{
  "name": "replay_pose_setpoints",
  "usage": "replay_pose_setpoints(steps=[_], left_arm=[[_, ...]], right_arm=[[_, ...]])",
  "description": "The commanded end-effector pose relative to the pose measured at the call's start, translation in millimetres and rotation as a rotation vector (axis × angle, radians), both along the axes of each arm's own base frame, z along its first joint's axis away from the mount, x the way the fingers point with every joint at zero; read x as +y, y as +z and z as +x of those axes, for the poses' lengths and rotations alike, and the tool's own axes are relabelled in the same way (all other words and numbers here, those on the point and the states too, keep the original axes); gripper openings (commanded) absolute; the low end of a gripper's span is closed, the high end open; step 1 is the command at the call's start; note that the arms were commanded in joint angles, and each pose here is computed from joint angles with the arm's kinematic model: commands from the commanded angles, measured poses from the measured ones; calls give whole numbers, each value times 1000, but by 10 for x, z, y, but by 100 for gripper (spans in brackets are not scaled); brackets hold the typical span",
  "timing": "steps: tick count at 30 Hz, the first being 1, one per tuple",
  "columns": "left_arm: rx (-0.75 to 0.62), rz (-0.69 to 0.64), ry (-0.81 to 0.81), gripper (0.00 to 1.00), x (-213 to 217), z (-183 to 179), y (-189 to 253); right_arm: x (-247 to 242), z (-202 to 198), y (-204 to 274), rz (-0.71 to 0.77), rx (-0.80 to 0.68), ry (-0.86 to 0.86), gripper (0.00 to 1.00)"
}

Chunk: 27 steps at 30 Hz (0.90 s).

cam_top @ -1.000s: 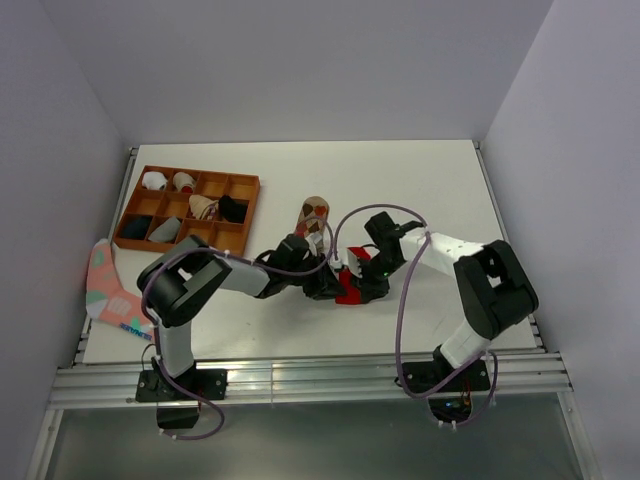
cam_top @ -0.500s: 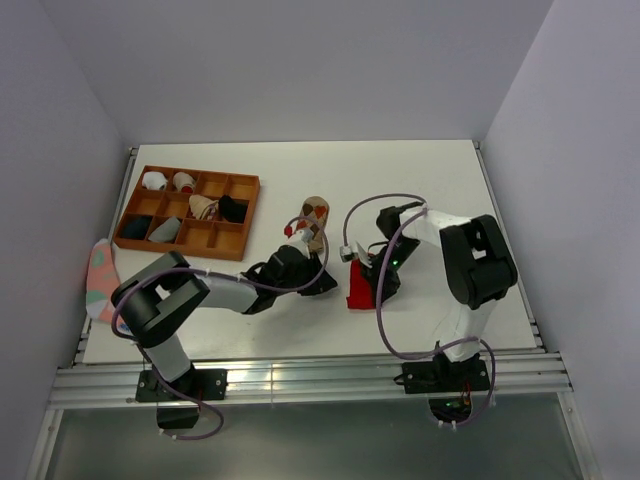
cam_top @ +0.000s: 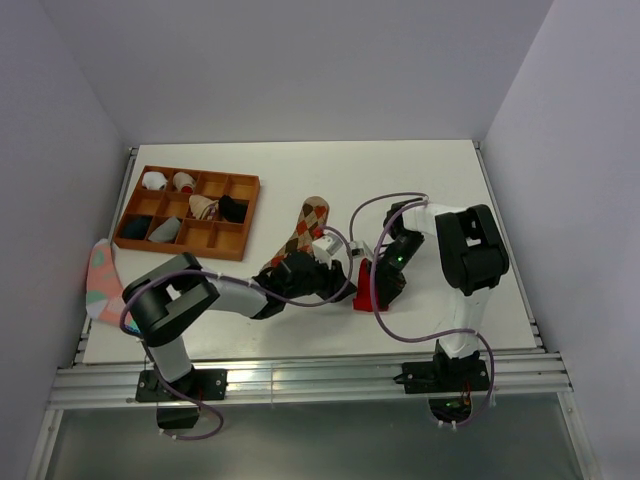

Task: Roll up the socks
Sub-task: Roll the sock at the center of the board.

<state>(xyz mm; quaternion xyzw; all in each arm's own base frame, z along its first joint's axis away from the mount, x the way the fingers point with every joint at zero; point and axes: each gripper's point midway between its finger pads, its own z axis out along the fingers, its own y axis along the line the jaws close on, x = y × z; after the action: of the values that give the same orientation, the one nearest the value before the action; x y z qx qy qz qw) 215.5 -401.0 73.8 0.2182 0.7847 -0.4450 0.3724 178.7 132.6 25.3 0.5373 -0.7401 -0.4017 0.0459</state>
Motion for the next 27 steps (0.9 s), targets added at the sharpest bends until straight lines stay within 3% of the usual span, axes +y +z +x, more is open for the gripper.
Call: replay_pose_setpoints(steps=[1, 14, 27], left_arm=[[-106, -51, -142, 35, -264, -66, 194], [-93, -19, -273, 43, -499, -267, 39], [-69, 62, -289, 40, -569, -284, -200]], right_arm=[[3, 32, 82, 14, 16, -4, 17], [21, 85, 93, 10, 28, -16, 17], [19, 99, 66, -2, 32, -28, 16]])
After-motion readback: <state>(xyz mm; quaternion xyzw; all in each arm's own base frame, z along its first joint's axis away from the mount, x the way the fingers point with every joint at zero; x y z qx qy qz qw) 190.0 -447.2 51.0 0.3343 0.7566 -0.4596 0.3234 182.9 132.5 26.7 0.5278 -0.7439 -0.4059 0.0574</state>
